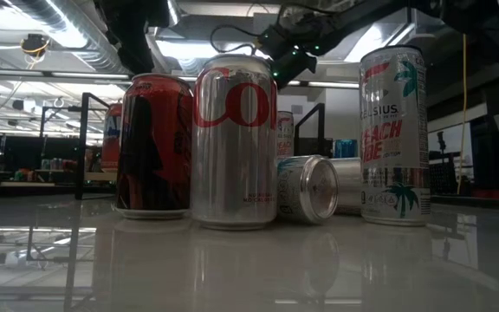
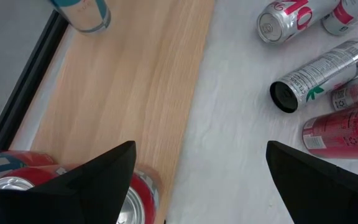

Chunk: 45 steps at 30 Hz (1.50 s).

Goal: Place canned beverage on shelf
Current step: Put the blue soda can on the shelf

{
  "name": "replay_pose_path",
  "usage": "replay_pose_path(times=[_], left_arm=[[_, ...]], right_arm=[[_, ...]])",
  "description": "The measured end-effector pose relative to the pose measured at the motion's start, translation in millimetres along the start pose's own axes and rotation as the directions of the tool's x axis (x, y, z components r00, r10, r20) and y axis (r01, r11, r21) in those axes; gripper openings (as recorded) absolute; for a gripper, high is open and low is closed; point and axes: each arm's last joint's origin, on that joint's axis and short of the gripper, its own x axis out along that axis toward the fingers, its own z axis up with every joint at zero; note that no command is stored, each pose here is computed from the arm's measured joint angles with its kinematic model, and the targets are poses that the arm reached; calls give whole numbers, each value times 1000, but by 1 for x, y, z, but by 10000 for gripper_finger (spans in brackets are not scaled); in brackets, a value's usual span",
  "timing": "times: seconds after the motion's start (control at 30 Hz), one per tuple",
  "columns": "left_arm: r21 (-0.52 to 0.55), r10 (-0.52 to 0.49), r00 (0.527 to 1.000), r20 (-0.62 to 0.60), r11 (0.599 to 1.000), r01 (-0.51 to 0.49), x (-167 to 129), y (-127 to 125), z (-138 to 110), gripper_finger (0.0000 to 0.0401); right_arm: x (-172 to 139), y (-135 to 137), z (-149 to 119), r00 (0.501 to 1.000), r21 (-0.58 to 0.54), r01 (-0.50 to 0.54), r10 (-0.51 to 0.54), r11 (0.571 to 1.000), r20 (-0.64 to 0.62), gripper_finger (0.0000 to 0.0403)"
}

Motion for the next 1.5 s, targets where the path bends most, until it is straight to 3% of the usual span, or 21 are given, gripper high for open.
replay_pose_path(times=[0.5,0.93,1.23,1.5], left_arm=[[0,0,1000,0,1000,0,0,0,0,352],[0,0,1000,0,1000,0,0,0,0,352],[0,0,1000,0,1000,0,0,0,0,352],[1,0,1000,0,1000,0,0,0,0,352]], right_arm=[[-3,-3,-6,999,14,-11,11,1000,-44,227],[-42,-4,11,1000,-14,5,-5,1000,-11,227],[-42,-4,10,1000,-5,-8,8,1000,-23,227],[-43,-6,14,998,-17,65,-65,998,-2,227]])
